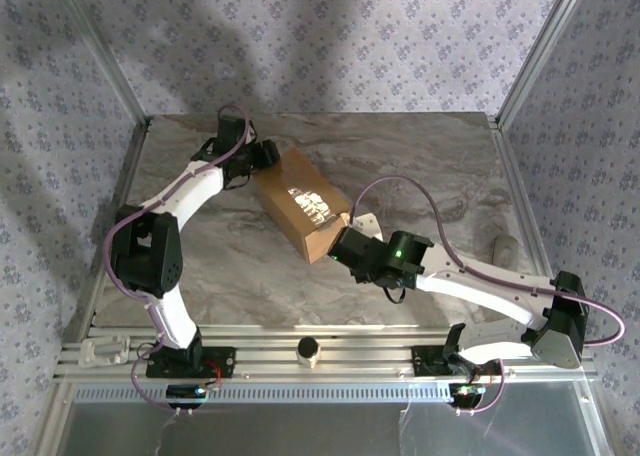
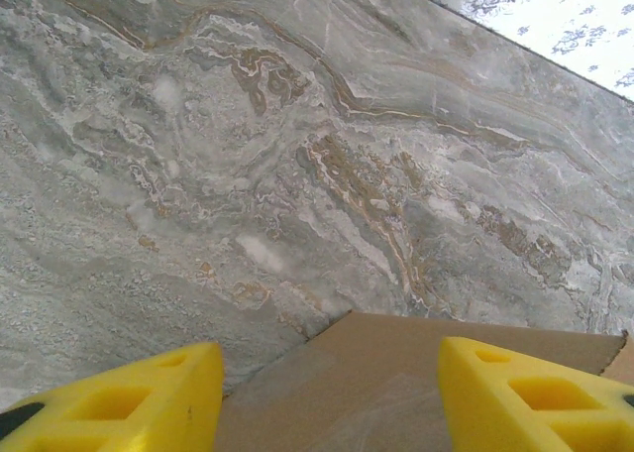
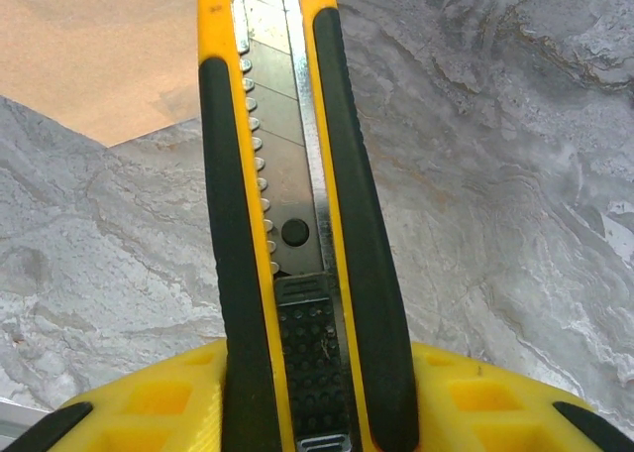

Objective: Unpack the express box

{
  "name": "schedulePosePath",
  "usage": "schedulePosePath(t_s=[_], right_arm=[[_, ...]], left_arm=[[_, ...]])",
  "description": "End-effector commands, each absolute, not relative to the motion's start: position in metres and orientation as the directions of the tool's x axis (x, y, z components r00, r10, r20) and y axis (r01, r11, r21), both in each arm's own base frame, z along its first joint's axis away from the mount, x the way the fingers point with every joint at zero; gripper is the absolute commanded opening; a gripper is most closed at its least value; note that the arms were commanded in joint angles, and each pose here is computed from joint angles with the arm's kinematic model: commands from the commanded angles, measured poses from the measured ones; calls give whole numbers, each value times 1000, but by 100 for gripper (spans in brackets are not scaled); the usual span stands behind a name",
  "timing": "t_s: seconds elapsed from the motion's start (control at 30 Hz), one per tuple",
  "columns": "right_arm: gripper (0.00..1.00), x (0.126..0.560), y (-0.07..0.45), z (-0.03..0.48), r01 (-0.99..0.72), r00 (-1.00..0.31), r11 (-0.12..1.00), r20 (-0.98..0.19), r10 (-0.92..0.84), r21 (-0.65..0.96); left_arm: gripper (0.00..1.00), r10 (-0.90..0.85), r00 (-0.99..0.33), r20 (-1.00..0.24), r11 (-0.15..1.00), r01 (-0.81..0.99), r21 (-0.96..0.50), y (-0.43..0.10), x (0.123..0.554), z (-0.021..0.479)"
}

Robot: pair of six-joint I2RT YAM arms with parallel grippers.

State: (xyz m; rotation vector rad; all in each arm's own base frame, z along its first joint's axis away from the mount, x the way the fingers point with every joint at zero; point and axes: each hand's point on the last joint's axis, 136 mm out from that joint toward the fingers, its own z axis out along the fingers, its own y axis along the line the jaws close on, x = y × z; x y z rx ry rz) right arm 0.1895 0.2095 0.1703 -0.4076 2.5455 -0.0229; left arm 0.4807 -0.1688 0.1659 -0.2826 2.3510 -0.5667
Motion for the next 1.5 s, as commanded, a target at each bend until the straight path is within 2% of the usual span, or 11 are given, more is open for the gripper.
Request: schedulePosePath(t_s=[0.0,1.07,1.47], right_arm=[[0,189,210,177,-279,-794,953,-530,-299,-120],[0,196,221,175,-308,-772,935,-529,-352,-173],[0,208,237,187,-326,-757,938,-561,-334,-118]], left_arm=[[59,-317,-788,-528,898,-70,-435,-163,463,152],[58,-313,-799,-514,876,-33,-481,-178,455,156],[58,-299,-800,-520,862,8,-507,-192,453,159]])
